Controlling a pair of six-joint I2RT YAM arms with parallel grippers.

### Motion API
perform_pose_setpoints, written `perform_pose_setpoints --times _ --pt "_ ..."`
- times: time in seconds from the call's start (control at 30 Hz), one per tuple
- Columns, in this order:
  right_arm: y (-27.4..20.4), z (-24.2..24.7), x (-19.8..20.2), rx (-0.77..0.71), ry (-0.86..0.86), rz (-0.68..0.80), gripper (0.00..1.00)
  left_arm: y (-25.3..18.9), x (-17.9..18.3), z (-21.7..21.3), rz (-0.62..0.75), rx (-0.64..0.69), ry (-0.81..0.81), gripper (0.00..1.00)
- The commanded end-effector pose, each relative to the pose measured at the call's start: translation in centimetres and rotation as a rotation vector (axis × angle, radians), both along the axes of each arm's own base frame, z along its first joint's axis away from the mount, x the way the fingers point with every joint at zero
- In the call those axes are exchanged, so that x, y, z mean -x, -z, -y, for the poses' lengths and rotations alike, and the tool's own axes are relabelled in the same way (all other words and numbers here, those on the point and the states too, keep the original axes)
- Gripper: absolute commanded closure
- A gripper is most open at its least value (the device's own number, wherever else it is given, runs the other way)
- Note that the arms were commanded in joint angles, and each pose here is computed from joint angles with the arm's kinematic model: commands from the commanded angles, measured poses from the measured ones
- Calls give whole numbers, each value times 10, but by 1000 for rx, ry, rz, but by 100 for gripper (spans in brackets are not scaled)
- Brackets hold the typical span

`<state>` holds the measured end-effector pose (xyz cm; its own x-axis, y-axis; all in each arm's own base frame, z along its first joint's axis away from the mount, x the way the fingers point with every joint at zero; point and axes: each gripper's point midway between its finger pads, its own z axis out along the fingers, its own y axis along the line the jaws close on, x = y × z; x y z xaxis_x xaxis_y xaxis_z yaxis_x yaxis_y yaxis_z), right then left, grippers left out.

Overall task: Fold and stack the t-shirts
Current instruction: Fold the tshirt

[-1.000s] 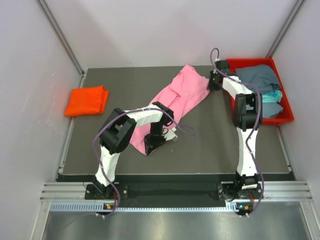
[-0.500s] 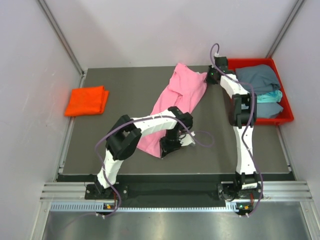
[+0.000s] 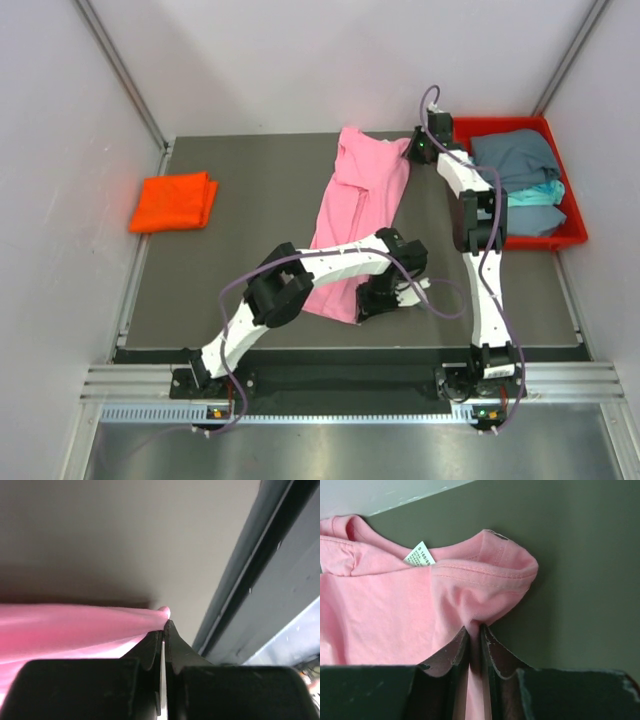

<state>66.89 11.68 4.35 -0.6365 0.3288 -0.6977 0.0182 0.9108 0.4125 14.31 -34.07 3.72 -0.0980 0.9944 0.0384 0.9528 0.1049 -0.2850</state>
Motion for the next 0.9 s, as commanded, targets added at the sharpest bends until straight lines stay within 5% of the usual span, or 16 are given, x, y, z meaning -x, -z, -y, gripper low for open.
perform_pose_setpoints --times 0.0,0.5,0.63,0.67,0.87 --pt "-43 -13 -24 -54 -9 144 86 -12 1 20 -2 47 12 100" --pt "-57 -25 -32 -110 -39 198 88 -5 -5 55 53 105 34 96" --pt "-63 -26 -32 -102 -62 220 69 -9 -11 58 108 110 34 73" --pt "-66 -27 -30 -96 -69 219 53 -13 -12 58 123 112 36 64" --pt "-96 -4 -8 -106 -83 189 28 -44 -24 56 219 162 36 53"
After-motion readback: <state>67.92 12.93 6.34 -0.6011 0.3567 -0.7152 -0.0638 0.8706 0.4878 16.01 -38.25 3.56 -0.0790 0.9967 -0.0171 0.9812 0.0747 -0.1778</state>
